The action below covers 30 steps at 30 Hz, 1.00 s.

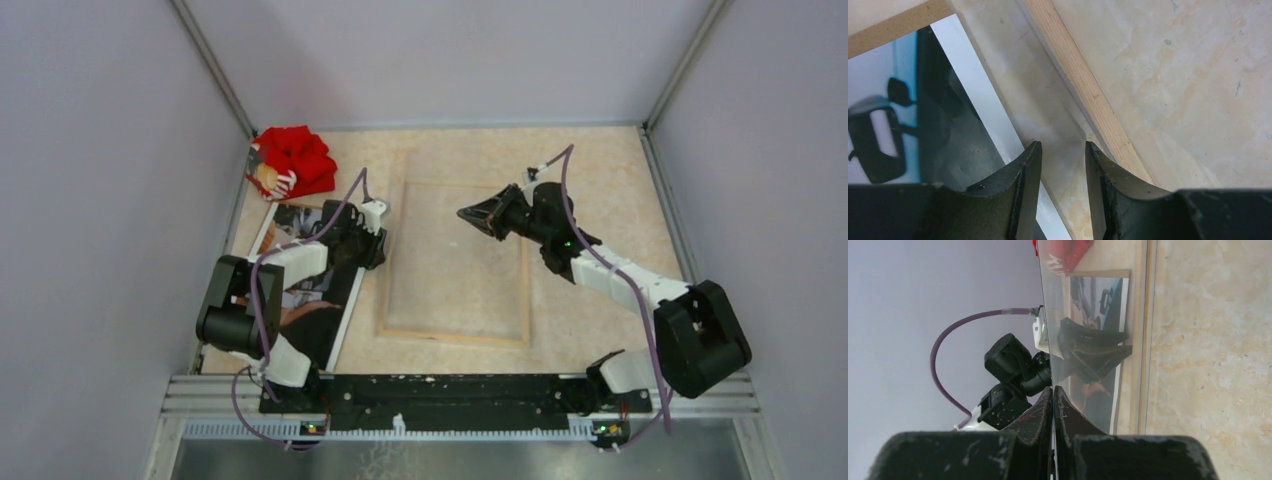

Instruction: Put the photo into the frame

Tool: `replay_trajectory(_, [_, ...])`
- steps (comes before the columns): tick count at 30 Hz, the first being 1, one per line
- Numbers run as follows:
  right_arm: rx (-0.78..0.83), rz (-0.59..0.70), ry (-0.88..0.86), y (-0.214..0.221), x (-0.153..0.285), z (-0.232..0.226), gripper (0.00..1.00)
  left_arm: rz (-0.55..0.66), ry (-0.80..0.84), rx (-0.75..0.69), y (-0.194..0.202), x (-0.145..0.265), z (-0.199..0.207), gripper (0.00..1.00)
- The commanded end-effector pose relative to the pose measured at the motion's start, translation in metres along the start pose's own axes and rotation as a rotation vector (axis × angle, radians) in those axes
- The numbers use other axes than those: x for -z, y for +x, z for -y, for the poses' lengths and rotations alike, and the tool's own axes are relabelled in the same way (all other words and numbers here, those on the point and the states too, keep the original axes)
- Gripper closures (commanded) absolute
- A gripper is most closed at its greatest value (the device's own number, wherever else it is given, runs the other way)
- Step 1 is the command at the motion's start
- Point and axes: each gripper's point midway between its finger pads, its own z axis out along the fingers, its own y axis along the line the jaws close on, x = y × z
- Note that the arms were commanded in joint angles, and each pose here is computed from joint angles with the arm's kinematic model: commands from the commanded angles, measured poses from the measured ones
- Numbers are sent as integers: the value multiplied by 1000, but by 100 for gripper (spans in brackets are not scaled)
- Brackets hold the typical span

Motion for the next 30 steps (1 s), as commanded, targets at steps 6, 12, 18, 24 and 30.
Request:
replay_trajectory(6, [25, 30, 42, 2, 3, 12, 100, -38, 30, -8, 10, -1, 6, 57])
replay_trajectory(12, [13, 42, 116, 4, 7, 38, 100, -36, 29, -9, 9, 0, 6, 58])
replay_trajectory(18, [-17, 64, 142, 2, 0, 45, 100, -49, 31, -5, 13, -2, 6, 58])
replay_trajectory(24, [-52, 135, 170, -10, -2, 47, 100, -55, 49, 9, 13, -2, 9, 59])
replay_trajectory(30, [-94, 171, 124, -26, -3, 30, 100, -58, 49, 11, 15, -1, 10, 59])
